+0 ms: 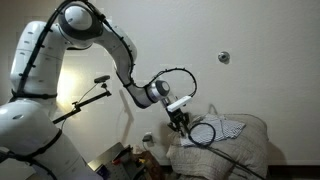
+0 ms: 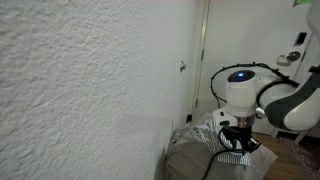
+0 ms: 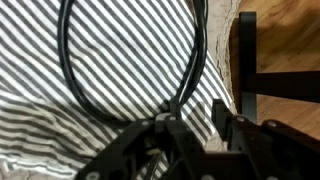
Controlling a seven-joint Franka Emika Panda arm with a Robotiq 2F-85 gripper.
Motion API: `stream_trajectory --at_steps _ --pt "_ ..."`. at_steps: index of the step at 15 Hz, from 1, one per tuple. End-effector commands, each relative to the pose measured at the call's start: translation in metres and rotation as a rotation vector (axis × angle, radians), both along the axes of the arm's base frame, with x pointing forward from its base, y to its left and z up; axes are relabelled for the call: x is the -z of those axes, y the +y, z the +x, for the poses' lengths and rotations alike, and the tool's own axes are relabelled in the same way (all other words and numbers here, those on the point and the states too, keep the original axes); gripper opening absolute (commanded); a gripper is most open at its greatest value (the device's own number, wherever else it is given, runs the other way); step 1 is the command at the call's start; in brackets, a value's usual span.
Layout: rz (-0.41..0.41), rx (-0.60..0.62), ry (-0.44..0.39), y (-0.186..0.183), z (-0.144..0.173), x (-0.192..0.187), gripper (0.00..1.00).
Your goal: Pull on the cord on the folded blanket
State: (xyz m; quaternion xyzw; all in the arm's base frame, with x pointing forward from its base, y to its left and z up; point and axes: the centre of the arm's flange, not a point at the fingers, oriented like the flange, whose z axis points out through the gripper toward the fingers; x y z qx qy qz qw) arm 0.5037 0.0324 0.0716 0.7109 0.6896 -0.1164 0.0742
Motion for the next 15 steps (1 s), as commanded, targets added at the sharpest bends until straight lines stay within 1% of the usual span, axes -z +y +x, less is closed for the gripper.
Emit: stream_trajectory --at_steps 1,2,3,4,5,6,10,12,13,15 --pt "-0.015 -0.016 -0.012 -0.001 0.004 -0.009 0.36" --pt "-0.017 -0.015 -0.016 -0.003 0.003 -0.013 0.3" --pt "-0.019 -0.014 -0.018 -0.003 0.003 -0.014 0.27" --pt "-0.021 -0.013 -0.016 -0.004 0.004 -0.013 0.28" --pt "-0.02 -0.013 -0.013 -0.005 0.005 -0.01 0.25" --pt "-0.018 -0.012 -0.012 -0.005 0.005 -0.008 0.29" --pt "-0.019 -0.011 -0.005 -0.007 0.006 -0.003 0.31" --pt "-0.019 -0.01 -0.003 -0.007 0.005 -0.004 0.27" --pt "-0.014 -0.008 -0.011 -0.008 0.004 -0.008 0.28" --pt "-0.018 -0.007 -0.024 -0.007 0.0 -0.018 0.24"
